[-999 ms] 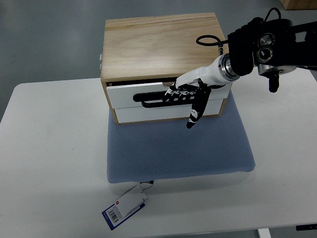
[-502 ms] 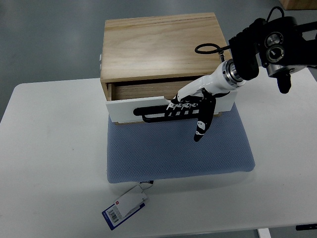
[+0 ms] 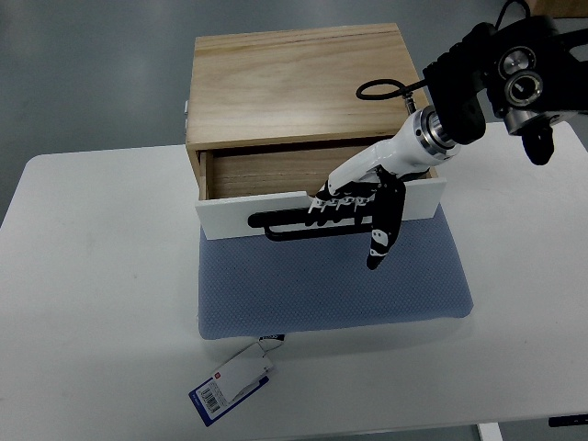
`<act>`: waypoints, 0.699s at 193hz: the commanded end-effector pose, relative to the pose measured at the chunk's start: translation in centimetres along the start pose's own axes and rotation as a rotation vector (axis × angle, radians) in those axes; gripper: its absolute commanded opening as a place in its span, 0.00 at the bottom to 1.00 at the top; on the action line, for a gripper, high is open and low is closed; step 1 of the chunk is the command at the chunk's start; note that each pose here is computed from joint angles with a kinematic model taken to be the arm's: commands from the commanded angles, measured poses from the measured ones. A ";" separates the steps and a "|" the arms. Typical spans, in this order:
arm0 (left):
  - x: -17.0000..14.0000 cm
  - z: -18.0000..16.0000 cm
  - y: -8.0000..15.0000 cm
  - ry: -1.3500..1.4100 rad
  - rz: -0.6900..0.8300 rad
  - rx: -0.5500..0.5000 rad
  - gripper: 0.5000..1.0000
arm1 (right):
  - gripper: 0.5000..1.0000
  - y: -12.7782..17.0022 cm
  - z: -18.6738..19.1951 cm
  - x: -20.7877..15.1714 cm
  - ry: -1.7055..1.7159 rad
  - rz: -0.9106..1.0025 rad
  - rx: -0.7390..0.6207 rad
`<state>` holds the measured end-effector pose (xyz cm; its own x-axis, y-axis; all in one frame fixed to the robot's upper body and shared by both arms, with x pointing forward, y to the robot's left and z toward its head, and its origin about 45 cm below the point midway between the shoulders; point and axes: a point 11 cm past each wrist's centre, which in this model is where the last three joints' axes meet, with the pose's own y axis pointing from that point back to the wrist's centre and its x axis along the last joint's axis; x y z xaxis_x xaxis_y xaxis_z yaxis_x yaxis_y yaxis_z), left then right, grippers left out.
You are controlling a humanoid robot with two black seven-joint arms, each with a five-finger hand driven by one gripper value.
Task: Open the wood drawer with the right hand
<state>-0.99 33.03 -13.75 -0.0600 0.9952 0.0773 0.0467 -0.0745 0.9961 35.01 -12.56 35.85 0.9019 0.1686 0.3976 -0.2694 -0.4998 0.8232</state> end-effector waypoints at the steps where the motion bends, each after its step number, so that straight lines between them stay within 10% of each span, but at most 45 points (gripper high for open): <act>1: 0.0 0.0 0.0 0.000 0.000 0.000 1.00 | 0.84 0.4 -0.3 0.5 0.004 0.028 0.000; 135: 0.0 0.0 0.0 0.000 0.000 0.000 1.00 | 0.84 6.7 -3.5 4.5 -0.010 0.207 0.098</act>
<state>-0.99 33.03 -13.75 -0.0600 0.9952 0.0773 0.0463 -0.0745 0.9961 35.94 -11.89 42.67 0.8442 0.0839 0.5293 -0.3892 -0.5831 0.7131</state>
